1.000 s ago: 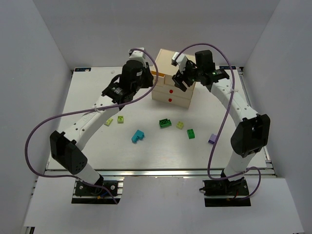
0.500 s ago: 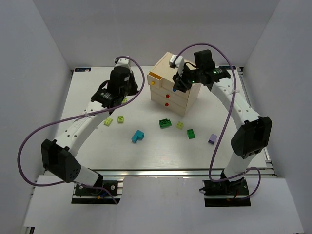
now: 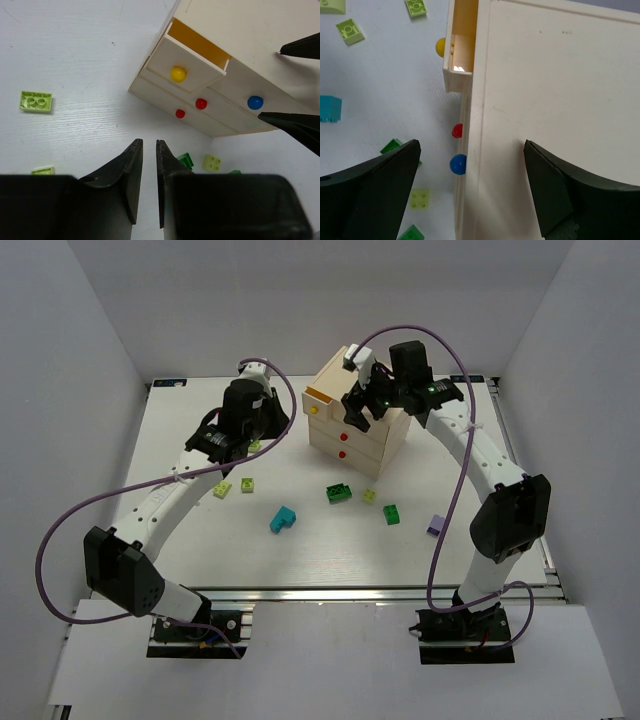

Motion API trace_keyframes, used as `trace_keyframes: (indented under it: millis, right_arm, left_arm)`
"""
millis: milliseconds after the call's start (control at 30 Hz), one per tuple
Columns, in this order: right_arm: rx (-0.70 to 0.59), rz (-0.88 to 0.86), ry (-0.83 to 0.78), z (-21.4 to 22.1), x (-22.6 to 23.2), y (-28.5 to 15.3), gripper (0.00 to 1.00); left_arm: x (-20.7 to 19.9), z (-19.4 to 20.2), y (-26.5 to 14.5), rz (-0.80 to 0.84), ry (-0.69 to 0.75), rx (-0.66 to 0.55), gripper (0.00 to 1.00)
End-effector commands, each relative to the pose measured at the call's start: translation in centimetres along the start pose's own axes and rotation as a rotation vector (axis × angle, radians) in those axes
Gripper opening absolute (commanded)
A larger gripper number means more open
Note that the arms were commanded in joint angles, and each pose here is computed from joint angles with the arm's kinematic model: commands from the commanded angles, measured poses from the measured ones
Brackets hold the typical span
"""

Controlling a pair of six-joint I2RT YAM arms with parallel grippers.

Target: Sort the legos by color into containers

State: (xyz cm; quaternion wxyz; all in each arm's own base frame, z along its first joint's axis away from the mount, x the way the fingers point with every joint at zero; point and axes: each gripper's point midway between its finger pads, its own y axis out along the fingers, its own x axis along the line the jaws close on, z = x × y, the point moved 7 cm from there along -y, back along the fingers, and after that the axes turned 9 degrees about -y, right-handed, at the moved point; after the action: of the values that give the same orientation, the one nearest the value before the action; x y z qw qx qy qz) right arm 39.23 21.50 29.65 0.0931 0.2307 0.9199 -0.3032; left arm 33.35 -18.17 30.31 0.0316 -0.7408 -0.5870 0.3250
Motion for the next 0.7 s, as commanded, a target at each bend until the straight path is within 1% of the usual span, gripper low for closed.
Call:
trace_keyframes:
  millis: [0,100,133,233,267,333,367,400,433,467,567,600,667]
  right_arm:
    - [-0.13,0.052,-0.029,-3.9,-0.9,-2.1,0.89]
    - [-0.214,0.037,-0.02,-5.4,-1.2,-2.0,0.89]
    - [-0.222,0.028,-0.011,-5.6,-1.2,-2.0,0.89]
    - [-0.268,0.015,0.013,-6.6,-1.6,-1.3,0.89]
    - [-0.295,0.016,0.029,-7.9,-1.8,-1.7,0.88]
    - [-0.288,-0.008,0.057,-8.1,-1.8,-0.4,0.79]
    - [-0.273,-0.014,0.073,-8.1,-1.8,-0.2,0.67]
    - [-0.288,-0.009,0.085,-8.9,-2.0,-0.3,0.56]
    - [-0.273,-0.019,0.102,-8.6,-1.9,0.7,0.46]
    - [-0.268,-0.023,0.115,-8.7,-1.8,0.9,0.32]
    - [-0.253,-0.03,0.136,-8.7,-1.4,2.2,0.13]
    - [-0.243,-0.035,0.139,-8.6,-1.2,2.7,0.11]
    - [-0.226,-0.031,0.131,-8.6,-1.0,3.6,0.03]
  left_arm:
    - [-0.6,-0.8,-0.4,0.048,-0.011,-0.026,0.28]
    - [-0.9,-0.9,-0.3,0.068,-0.021,-0.027,0.28]
    - [-1.0,-0.9,-0.3,0.073,-0.022,-0.027,0.28]
    - [-1.0,-1.0,0.0,0.085,-0.03,-0.019,0.25]
    - [-1.0,-1.0,0.1,0.088,-0.031,-0.015,0.24]
    - [-1.2,-1.0,0.2,0.097,-0.034,-0.011,0.2]
    - [-1.3,-1.0,0.2,0.103,-0.042,-0.009,0.19]
    - [-1.2,-0.8,0.3,0.106,-0.044,-0.005,0.18]
    - [-1.3,-0.7,0.4,0.109,-0.05,-0.004,0.18]
    - [-1.3,-0.6,0.4,0.114,-0.052,0.0,0.18]
    - [-1.3,-0.3,0.7,0.121,-0.057,0.01,0.18]
    - [-1.2,-0.2,0.8,0.119,-0.057,0.012,0.18]
    - [-1.2,-0.1,0.9,0.119,-0.057,0.016,0.18]
